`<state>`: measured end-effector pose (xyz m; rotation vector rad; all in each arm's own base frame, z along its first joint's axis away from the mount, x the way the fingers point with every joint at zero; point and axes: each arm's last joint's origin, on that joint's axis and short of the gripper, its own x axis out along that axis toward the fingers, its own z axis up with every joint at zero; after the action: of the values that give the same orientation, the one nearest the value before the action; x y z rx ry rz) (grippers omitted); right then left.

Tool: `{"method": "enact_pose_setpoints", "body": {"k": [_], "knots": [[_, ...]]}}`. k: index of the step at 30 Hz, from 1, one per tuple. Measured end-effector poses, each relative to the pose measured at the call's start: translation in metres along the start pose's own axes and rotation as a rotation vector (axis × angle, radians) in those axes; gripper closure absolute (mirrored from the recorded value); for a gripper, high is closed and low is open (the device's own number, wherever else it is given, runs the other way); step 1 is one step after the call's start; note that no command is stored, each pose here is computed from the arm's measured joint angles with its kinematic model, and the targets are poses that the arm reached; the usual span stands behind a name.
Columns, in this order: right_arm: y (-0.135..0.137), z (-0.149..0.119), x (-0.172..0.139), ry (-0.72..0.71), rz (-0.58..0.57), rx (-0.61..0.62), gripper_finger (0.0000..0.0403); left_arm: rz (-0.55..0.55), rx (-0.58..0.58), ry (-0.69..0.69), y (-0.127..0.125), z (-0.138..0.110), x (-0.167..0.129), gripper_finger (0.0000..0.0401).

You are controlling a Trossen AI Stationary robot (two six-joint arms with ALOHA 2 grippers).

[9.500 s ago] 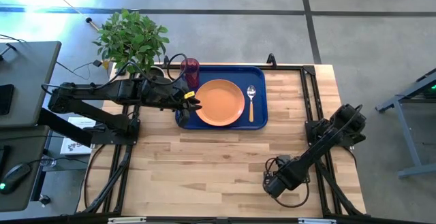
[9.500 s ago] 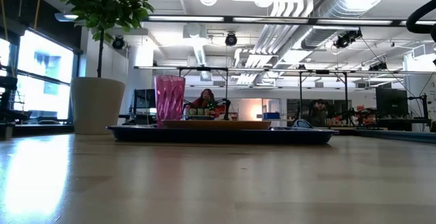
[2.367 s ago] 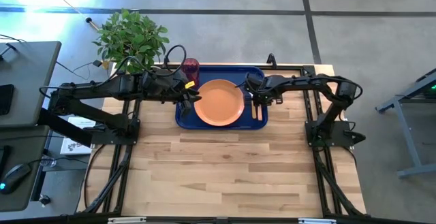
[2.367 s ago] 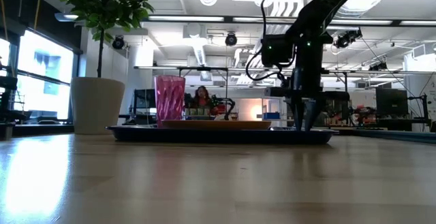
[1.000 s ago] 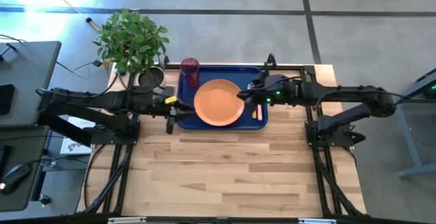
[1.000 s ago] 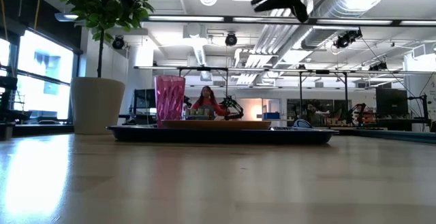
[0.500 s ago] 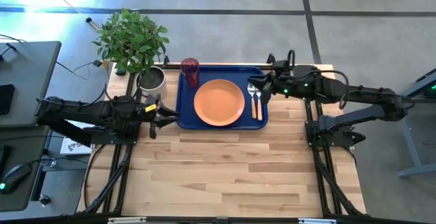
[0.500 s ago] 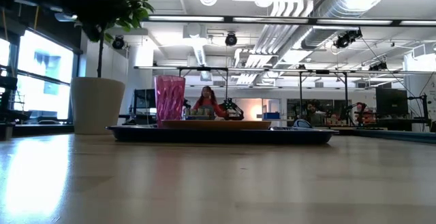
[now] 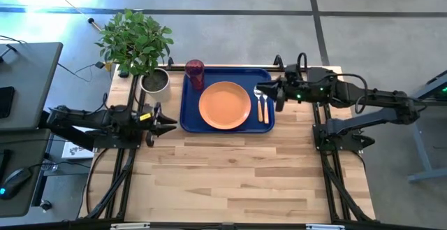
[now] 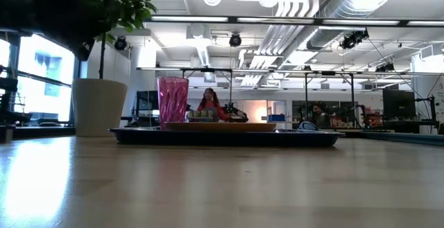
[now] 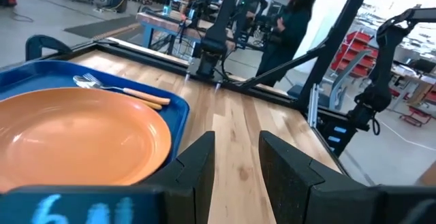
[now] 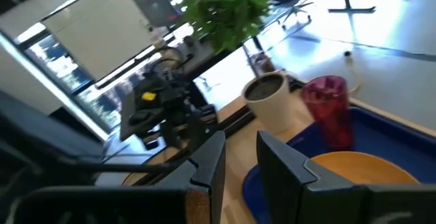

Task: Pick and place plate/cup/fork/spoon on tray
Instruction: Return to Home Position

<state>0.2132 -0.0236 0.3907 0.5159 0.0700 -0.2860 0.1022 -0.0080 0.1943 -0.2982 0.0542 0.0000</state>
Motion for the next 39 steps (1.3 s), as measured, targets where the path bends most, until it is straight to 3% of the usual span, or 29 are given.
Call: {"method": "enact_pose_setpoints", "body": {"k": [9,19,24,34,39], "knots": [[0.004,0.004,-0.016,0.011,0.097,-0.119,0.0327,0.020,-0.003,-0.024,0.009,-0.024,-0.003,0.0295],[-0.012,0.006,-0.087,-0.080,0.032,-0.250,0.0327,0.013,-0.032,-0.027,0.009,-0.024,-0.003,0.0295],[-0.035,-0.028,-0.103,-0.118,-0.001,-0.239,0.0327,0.013,-0.013,-0.026,0.009,-0.024,-0.003,0.0295],[-0.083,-0.118,-0.086,-0.085,-0.003,-0.192,0.0327,0.012,0.043,-0.025,0.008,-0.024,-0.003,0.0295],[-0.098,-0.145,-0.078,-0.081,0.001,-0.173,0.0327,0.011,0.043,-0.025,0.008,-0.024,-0.003,0.0295]]}}
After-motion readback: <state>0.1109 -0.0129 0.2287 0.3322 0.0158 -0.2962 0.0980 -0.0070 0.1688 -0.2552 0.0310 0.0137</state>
